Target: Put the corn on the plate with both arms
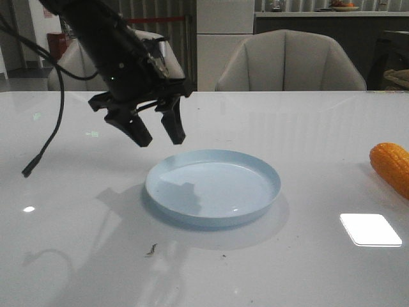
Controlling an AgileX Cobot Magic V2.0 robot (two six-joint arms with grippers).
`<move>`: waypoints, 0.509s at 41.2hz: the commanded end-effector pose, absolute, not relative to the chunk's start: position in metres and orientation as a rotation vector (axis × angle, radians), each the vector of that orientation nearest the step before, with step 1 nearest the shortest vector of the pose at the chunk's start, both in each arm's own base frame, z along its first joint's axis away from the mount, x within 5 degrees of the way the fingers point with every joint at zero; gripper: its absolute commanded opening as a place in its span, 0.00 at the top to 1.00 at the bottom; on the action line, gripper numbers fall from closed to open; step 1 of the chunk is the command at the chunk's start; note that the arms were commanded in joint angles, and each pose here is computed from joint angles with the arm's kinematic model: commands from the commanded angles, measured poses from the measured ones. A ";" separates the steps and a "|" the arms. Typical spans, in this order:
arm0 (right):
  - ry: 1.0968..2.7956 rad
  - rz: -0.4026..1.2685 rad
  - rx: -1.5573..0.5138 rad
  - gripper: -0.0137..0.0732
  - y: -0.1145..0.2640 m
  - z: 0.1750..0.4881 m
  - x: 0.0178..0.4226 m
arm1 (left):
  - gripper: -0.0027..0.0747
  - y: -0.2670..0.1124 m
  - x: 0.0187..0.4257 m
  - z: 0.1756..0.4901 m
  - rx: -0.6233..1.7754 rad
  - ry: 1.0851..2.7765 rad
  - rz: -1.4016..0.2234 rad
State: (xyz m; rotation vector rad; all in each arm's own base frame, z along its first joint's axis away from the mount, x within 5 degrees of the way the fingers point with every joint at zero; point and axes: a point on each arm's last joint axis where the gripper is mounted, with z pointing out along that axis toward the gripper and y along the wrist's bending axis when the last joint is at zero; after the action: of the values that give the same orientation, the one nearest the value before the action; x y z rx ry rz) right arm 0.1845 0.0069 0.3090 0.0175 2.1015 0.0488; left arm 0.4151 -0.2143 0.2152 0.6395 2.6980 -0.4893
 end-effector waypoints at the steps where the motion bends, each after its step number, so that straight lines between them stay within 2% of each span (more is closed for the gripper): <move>1: 1.986 0.039 0.005 0.34 0.006 0.328 0.188 | 0.32 -0.215 0.416 0.287 0.649 2.500 -0.497; 11: 1.982 0.040 0.005 0.34 0.006 0.328 0.188 | 0.33 -0.172 0.421 0.384 0.531 2.198 -0.400; 21: 1.982 0.040 0.005 0.34 0.006 0.328 0.188 | 0.33 -0.090 0.388 0.465 0.392 2.026 -0.236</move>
State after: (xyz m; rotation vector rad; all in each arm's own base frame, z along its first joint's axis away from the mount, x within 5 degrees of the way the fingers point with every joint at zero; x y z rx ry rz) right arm 0.1845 0.0069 0.3090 0.0175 2.1015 0.0488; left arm 0.4178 -0.1183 0.4028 0.4405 2.2163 -0.2948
